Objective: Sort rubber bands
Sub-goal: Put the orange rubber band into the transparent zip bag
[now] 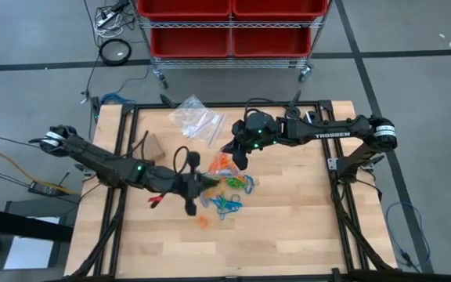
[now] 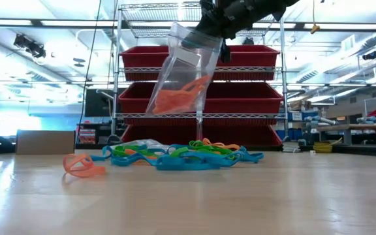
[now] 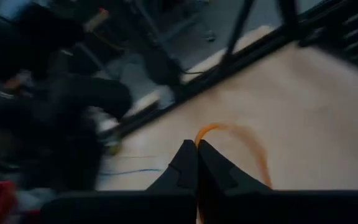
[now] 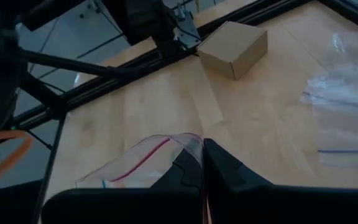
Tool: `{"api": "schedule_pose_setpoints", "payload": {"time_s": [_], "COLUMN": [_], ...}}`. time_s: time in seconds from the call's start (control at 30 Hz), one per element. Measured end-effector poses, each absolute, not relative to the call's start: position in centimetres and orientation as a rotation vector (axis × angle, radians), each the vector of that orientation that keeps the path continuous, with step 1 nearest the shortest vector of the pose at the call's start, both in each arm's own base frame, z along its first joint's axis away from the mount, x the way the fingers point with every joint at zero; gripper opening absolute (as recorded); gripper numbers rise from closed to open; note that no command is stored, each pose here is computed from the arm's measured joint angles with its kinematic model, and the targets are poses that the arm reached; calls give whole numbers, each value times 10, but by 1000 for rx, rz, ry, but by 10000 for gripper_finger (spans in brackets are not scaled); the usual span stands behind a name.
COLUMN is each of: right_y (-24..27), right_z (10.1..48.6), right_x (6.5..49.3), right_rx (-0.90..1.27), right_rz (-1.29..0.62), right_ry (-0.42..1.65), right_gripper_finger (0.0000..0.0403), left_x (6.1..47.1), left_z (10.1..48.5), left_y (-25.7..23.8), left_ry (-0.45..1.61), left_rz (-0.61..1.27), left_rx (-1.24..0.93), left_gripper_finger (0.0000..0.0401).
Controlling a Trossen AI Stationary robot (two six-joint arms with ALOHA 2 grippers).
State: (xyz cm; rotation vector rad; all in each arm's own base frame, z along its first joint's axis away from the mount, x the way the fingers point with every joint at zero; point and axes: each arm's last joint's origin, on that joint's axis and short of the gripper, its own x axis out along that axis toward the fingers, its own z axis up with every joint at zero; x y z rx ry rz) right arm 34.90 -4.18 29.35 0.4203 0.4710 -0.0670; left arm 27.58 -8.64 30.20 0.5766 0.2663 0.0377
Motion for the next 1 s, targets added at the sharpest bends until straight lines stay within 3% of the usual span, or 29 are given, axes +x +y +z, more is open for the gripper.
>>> {"api": "schedule_pose_setpoints", "payload": {"time_s": [0.33, 0.7, 1.0], "right_y": [-34, -34, -29], "right_z": [300, 299, 303], "right_x": [353, 353, 355], "right_rx": [467, 460, 461], "right_rz": [-48, -69, -45], "right_ry": [401, 401, 367], "right_gripper_finger": [0, 0, 0], "left_x": [301, 310, 329], "left_z": [290, 319, 288], "left_y": [-60, -72, -69], "left_ry": [371, 187, 299], "left_rz": [125, 116, 49], "left_rx": [779, 828, 951], "left_gripper_finger": [4, 5, 5]}}
